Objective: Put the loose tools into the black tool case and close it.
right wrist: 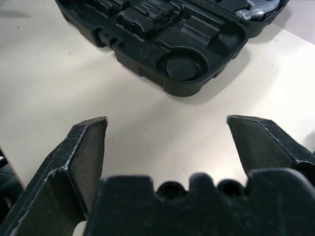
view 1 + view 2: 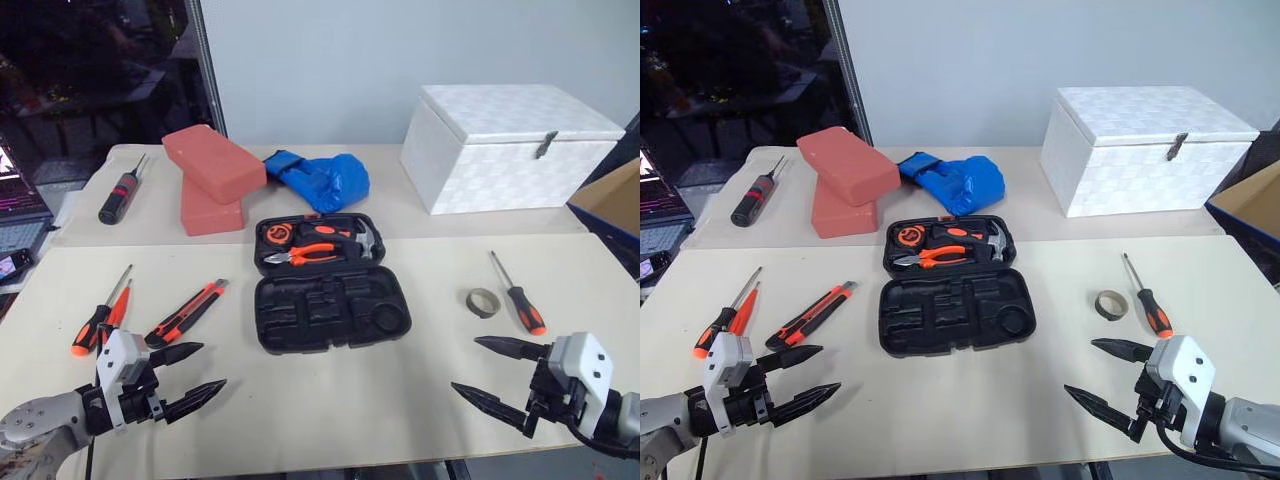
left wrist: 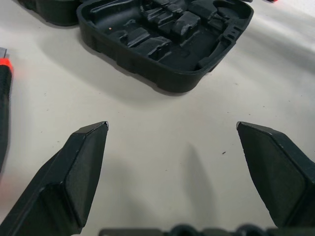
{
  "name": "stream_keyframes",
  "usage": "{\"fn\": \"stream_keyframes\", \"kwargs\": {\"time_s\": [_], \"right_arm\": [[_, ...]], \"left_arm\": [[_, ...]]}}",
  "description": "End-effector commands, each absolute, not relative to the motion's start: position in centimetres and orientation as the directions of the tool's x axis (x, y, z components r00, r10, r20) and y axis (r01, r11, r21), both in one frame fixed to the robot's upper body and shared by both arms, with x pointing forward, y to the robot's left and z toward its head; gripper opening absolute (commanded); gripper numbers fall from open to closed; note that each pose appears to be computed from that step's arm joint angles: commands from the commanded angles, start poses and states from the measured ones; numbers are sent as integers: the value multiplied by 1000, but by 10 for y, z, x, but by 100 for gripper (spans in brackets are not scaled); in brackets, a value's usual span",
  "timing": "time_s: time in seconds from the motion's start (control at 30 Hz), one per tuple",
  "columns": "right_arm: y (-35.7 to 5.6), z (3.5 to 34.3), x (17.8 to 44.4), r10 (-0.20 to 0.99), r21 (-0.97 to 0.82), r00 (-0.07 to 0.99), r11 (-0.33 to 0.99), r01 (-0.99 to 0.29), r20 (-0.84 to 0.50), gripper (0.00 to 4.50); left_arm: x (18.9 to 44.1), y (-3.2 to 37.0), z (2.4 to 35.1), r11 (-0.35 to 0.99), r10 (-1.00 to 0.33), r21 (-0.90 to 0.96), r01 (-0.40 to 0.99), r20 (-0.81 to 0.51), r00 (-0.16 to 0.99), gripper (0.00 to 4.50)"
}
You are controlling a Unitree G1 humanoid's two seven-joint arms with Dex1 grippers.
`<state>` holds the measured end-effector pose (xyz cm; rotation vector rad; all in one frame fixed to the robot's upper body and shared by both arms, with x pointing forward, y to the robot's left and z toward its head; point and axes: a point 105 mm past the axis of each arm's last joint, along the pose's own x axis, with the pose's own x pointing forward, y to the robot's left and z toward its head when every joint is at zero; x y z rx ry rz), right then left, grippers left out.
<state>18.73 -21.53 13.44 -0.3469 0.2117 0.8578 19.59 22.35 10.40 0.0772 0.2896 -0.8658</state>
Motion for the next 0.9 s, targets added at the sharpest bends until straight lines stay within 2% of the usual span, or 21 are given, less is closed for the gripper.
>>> {"fn": "stream_keyframes", "kwargs": {"time_s": [0.03, 0.07, 0.13, 0.17, 0.2, 0.27, 0.37, 0.47, 0.7, 0.8, 0.9], "right_arm": [[-212, 146, 193, 718, -267, 652, 596, -757, -244, 448], [-203, 152, 200, 746, -275, 638, 583, -765, -193, 448], [-190, 161, 208, 780, -284, 612, 562, -777, -130, 448], [-184, 168, 212, 794, -283, 601, 558, -780, -92, 448], [-174, 176, 214, 817, -288, 573, 535, -794, -60, 448], [-157, 189, 216, 859, -301, 512, 484, -822, -16, 448], [-141, 202, 213, 905, -319, 426, 400, -859, -13, 448], [-130, 209, 210, 934, -329, 355, 326, -886, -29, 448], [-123, 214, 216, 941, -356, 336, 302, -884, -35, 448], [-123, 214, 216, 939, -358, 341, 304, -883, -45, 450], [-124, 213, 216, 936, -356, 348, 308, -882, -51, 450]], "left_arm": [[200, 230, 111, 689, -706, -12, 724, -238, 668, 450], [212, 242, 115, 779, -615, -1, 627, -191, 765, 450], [227, 260, 120, 878, -476, -4, 480, -133, 869, 450], [235, 272, 122, 916, -400, -32, 400, -121, 908, 450], [242, 290, 121, 956, -292, -23, 293, -166, 942, 450], [250, 322, 122, 991, -135, -46, 128, -227, 965, 450], [250, 359, 129, 1000, -13, -8, 11, -293, 956, 450], [246, 388, 132, 997, 60, 72, -37, -359, 931, 450], [246, 391, 122, 991, 59, 135, 10, -497, 866, 450], [244, 386, 117, 991, 46, 134, 29, -527, 849, 379], [244, 383, 119, 992, 36, 119, 29, -515, 856, 274]]}}
